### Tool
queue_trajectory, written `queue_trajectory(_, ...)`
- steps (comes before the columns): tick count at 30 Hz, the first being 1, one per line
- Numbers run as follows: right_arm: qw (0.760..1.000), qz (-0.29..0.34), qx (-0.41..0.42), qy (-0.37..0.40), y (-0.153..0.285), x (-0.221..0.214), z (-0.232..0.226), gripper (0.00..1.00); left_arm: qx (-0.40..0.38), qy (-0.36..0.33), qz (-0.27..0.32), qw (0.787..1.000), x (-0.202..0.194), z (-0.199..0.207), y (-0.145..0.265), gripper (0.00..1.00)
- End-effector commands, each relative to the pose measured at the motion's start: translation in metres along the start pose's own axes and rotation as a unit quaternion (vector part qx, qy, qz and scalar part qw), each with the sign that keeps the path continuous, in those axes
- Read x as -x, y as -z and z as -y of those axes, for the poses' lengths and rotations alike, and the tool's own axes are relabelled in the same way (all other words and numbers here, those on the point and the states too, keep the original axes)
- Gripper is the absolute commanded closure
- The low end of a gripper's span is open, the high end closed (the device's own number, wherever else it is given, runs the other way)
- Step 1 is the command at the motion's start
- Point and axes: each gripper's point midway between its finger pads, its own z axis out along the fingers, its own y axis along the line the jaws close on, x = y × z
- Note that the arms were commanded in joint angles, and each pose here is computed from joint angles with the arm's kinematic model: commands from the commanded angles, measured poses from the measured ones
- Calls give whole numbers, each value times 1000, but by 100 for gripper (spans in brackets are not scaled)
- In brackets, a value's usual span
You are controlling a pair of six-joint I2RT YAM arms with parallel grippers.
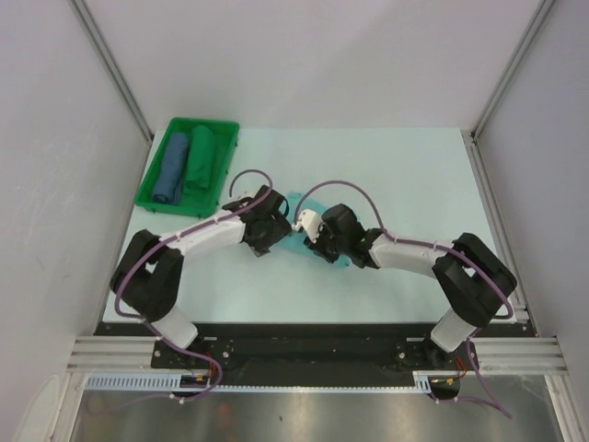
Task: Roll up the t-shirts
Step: Roll the T-shirt to the center of the board.
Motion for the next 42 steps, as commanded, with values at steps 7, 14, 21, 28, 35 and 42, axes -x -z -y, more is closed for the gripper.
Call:
queue_trajectory(7,927,-39,273,-253,2,-16,-21,80,-127,10,55,990,16,8,34,21)
queue_trajectory(14,869,-57,323,-370,-11,-28,-4,83,-201,20,57,978,-10,20,19,22)
queue_trajectory(21,836,-80,337,-426,-19,-40,0,82,-274,55,74,957,-12,45,4,27)
queue_trajectory(28,815,-90,344,-458,-25,-46,6,83,-267,73,73,958,-17,48,-17,30)
queue_trajectory(35,798,-92,349,-483,-26,-47,12,83,-224,100,74,967,-26,37,-39,44)
queue_trajectory(42,867,-101,274,-405,-18,-42,27,49,-114,119,68,984,-25,34,-52,92)
